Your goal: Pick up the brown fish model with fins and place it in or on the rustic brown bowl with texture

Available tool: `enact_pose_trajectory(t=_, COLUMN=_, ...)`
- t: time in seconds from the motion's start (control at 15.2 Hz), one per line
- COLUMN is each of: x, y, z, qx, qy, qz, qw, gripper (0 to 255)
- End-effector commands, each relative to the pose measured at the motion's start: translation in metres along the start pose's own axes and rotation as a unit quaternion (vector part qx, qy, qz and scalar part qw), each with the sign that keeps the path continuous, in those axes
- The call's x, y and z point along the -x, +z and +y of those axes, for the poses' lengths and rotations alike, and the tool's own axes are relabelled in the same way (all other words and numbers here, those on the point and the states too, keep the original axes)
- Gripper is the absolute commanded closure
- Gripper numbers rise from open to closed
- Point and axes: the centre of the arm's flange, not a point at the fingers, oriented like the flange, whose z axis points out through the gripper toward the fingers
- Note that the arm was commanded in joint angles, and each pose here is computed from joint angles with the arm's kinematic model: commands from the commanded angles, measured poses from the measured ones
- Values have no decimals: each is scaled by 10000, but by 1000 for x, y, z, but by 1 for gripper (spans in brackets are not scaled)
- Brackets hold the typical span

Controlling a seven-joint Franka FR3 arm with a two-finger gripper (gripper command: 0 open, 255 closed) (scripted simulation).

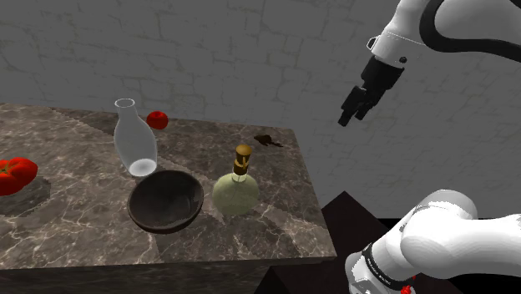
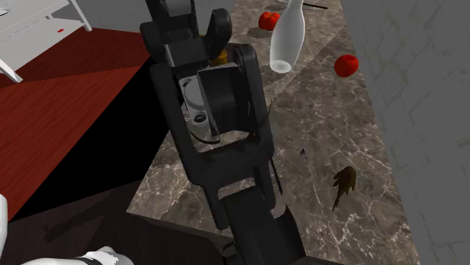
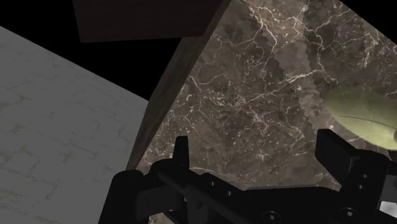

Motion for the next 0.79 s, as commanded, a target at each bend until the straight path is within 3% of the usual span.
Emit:
enact_pose_trajectory(t=0.0, x=0, y=0, z=0, qx=0, qy=0, qz=0, qw=10000, gripper=0)
enact_pose_trajectory(t=0.73, x=-119, y=92, z=-3, qx=175, qy=266, qz=-197, qw=9993, gripper=0)
